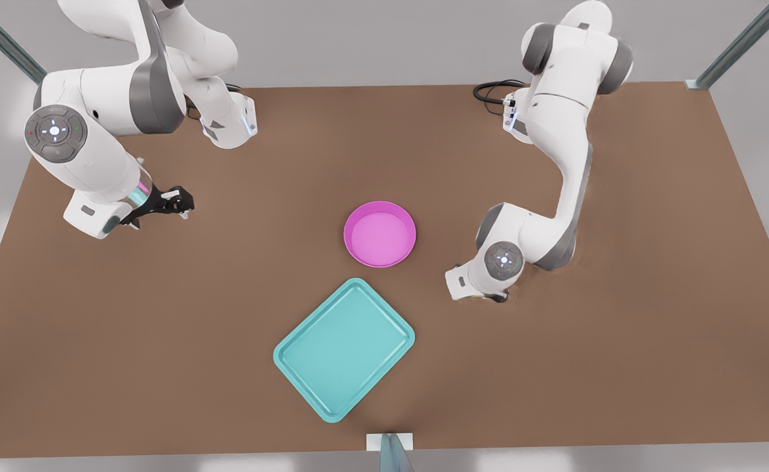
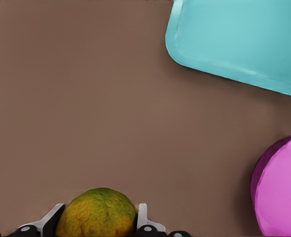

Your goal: Place the orange on the plate with the left arm and the plate on the tray with the right arm

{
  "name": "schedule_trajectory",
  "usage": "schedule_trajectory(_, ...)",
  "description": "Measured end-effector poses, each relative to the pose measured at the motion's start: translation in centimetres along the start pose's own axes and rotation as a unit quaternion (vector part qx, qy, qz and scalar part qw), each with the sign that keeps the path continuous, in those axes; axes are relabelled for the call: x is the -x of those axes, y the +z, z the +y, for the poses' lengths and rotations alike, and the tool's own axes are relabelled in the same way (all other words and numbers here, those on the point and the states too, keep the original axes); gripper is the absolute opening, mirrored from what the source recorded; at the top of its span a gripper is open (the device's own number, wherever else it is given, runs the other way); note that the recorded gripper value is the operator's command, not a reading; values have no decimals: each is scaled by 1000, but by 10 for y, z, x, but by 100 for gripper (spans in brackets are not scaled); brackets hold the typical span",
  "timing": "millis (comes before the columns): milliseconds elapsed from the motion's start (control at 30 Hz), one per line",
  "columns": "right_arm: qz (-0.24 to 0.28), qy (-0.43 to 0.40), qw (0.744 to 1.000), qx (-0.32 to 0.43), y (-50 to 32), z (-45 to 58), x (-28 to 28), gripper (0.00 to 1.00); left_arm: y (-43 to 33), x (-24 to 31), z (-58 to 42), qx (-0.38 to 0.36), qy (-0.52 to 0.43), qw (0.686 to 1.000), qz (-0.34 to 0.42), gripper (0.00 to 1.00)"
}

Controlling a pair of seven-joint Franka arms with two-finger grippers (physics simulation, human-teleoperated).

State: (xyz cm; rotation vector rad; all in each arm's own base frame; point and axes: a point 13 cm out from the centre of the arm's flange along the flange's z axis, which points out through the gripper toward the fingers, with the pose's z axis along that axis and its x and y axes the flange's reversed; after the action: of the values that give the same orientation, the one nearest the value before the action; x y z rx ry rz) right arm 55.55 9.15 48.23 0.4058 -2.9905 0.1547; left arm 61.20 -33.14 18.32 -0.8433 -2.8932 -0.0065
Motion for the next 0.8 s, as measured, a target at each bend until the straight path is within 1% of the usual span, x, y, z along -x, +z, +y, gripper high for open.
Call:
schedule_trajectory(67, 0, 0, 1000, 0, 0, -1, 0, 100, 8, 12, -74, -14, -2, 1000, 4, 62)
schedule_trajectory(167, 1, 1, 1000, 0, 2, -1, 1, 100, 16, 0, -163, -38, -20, 999, 29, 63)
schedule_trajectory(333, 2, 0, 1000, 0, 3, 0, 1, 100, 41, -11, -237, -52, -88, 993, 63, 63)
schedule_trajectory(367, 2, 0, 1000, 0, 3, -1, 1, 100, 44, -13, -244, -51, -104, 991, 66, 72)
schedule_trajectory(400, 3, 0, 1000, 0, 3, -1, 1, 100, 46, -14, -248, -50, -120, 989, 70, 100)
schedule_trajectory(533, 3, 0, 1000, 0, 3, -1, 1, 100, 46, -14, -247, -46, -184, 979, 75, 100)
schedule_trajectory(567, 3, 0, 1000, 0, 3, -1, 1, 100, 33, -11, -236, -47, -203, 976, 68, 100)
schedule_trajectory(600, 7, -1, 1000, 3, 7, 1, 2, 100, -6, -5, -192, -55, -238, 968, 58, 100)
schedule_trajectory(633, 19, -3, 1000, 14, 20, 7, 2, 100, -60, -6, -124, -60, -279, 957, 42, 100)
schedule_trajectory(667, 35, -9, 999, 33, 38, 20, 4, 100, -109, -18, -39, -50, -330, 942, 24, 100)
schedule_trajectory(733, 59, -39, 995, 74, 70, 78, 18, 100, -174, -73, 109, -20, -417, 909, 10, 100)
schedule_trajectory(767, 67, -65, 992, 87, 84, 122, 24, 100, -202, -104, 156, -14, -444, 896, 4, 100)
schedule_trajectory(800, 73, -88, 989, 95, 96, 166, 27, 100, -228, -131, 182, -14, -457, 889, 0, 100)
